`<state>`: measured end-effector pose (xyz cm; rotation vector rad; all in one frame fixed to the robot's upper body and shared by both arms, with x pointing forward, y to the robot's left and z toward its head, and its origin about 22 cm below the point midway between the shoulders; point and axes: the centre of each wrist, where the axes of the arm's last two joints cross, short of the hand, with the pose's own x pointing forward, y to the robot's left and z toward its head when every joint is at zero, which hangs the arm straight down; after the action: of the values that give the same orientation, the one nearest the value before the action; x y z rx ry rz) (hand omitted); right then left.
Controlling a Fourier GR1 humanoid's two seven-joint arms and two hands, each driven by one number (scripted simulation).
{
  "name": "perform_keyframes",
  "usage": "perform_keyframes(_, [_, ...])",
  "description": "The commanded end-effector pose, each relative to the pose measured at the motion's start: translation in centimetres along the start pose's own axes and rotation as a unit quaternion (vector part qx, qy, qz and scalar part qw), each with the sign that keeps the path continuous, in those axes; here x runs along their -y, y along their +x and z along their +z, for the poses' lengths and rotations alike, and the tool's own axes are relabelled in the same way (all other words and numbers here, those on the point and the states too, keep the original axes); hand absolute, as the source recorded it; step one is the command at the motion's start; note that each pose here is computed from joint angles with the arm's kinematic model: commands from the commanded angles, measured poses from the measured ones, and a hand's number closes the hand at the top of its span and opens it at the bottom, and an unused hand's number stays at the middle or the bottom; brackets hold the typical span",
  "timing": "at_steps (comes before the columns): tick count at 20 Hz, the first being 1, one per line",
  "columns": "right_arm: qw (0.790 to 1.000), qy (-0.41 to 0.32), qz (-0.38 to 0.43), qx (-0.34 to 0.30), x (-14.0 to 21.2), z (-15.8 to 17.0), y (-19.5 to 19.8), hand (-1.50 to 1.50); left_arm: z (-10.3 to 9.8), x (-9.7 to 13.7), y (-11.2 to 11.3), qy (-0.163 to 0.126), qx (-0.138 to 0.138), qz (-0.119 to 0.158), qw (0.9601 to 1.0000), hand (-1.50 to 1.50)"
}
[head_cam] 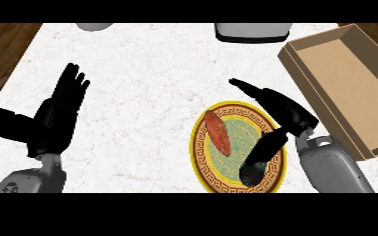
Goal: Pick the sweet potato from the plate and place it in the cardboard box
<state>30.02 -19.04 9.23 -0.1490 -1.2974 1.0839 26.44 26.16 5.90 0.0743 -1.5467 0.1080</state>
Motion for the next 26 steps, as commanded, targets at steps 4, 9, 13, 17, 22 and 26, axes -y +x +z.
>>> perform_keyframes(4, [1.000,-0.021,0.001,-0.007,-2.9,-1.6,-0.8,-1.50,1.8,1.1,0.9,-0.009,-0.010,0.008,0.9999,0.00])
perform_keyframes(9, [1.000,-0.015,-0.003,-0.014,-3.7,-0.2,-0.5,-1.50,0.4,-0.6,-1.6,0.006,0.003,-0.003,1.0000,0.00])
perform_keyframes(13, [1.000,0.005,-0.003,-0.003,-3.4,-2.8,-0.4,-1.50,-0.2,0.6,-1.2,-0.002,0.003,0.006,1.0000,0.00])
perform_keyframes(17, [1.000,-0.003,0.009,-0.020,-4.3,-3.9,-1.9,-1.50,0.9,0.5,-0.6,-0.004,0.002,-0.003,1.0000,0.00])
perform_keyframes(22, [0.999,-0.017,0.021,-0.029,-3.0,-3.7,-3.2,-1.50,-0.3,-0.4,-1.0,-0.006,-0.001,0.003,1.0000,0.00])
perform_keyframes(26, [0.999,-0.008,0.023,-0.030,-6.8,-4.3,-1.5,-1.50,0.1,0.5,-1.5,-0.001,-0.002,0.003,1.0000,0.00])
